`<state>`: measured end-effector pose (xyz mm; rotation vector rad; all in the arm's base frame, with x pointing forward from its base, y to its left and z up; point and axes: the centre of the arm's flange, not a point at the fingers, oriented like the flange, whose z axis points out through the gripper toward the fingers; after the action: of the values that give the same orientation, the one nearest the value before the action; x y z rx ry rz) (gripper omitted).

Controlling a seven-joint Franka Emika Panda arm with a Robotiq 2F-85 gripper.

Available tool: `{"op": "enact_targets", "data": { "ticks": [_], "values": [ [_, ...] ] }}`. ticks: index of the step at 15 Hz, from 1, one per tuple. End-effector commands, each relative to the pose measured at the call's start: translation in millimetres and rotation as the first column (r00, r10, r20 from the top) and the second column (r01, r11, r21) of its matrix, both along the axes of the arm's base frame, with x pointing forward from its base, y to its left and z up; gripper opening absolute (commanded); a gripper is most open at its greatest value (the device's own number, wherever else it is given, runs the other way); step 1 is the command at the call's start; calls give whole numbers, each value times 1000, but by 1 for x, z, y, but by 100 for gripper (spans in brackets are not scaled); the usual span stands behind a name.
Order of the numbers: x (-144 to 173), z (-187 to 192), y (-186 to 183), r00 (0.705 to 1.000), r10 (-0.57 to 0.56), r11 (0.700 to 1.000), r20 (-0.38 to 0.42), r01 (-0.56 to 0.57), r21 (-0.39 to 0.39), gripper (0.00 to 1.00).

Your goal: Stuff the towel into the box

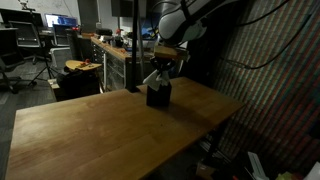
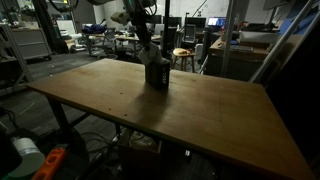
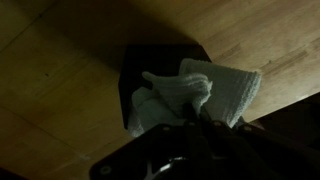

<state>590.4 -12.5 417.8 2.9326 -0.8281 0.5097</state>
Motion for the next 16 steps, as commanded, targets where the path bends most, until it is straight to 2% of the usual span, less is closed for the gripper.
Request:
{"op": "enact_targets", "data": {
  "ticks": [1, 7, 12, 16],
  "values": [
    [19, -10, -2, 999, -43, 998, 33, 44, -49, 1],
    [36, -63, 3, 999, -47, 996, -25, 45, -77, 1],
    [52, -71, 10, 999, -22, 995, -25, 19, -99, 1],
    [53, -47, 9, 1000, -16, 996, 9, 17, -82, 1]
  ]
}}
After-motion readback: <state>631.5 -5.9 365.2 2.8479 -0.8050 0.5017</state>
